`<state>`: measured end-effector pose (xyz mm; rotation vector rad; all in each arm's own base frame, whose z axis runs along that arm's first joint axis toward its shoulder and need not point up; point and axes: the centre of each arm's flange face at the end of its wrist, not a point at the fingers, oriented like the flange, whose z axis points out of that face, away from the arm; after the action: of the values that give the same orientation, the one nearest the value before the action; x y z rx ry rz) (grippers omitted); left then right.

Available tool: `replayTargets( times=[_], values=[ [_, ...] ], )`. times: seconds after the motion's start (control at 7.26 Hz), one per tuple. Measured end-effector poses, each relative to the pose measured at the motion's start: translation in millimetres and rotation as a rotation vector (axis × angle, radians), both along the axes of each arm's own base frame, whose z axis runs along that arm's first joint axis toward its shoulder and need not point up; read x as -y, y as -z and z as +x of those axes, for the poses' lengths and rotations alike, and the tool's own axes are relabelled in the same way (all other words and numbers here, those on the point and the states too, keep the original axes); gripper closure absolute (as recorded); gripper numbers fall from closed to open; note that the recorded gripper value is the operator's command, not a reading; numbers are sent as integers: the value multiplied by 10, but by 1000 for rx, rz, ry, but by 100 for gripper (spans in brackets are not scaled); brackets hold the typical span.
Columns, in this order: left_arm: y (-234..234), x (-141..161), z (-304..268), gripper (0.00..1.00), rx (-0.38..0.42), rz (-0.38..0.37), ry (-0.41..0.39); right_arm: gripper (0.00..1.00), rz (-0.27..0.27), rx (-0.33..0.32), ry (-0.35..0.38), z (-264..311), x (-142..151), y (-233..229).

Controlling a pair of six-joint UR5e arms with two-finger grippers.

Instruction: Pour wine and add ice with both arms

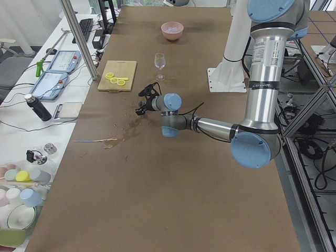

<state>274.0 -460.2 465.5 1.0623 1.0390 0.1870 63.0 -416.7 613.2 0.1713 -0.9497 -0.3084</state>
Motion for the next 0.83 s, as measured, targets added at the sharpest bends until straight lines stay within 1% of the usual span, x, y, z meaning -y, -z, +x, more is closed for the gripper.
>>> replayTargets(
  times=[0.28, 0.41, 0.55, 0.69, 0.83],
  values=[
    [-67, -146, 214, 2, -85, -15, 26, 0, -3, 1, 0, 0, -1, -11],
    [-155, -190, 283, 2, -141, -56, 51, 0, -4, 2, 0, -1, -1, -11],
    [-230, -198, 369, 2, -177, -97, 75, 0, -3, 2, -1, -1, -1, -5],
    [-271, -151, 452, 2, -188, -111, 99, 0, -2, 2, -1, -1, 1, 3],
    [-287, -95, 523, 2, -174, -96, 127, 0, -1, 2, -1, -1, 3, 7]
  ],
)
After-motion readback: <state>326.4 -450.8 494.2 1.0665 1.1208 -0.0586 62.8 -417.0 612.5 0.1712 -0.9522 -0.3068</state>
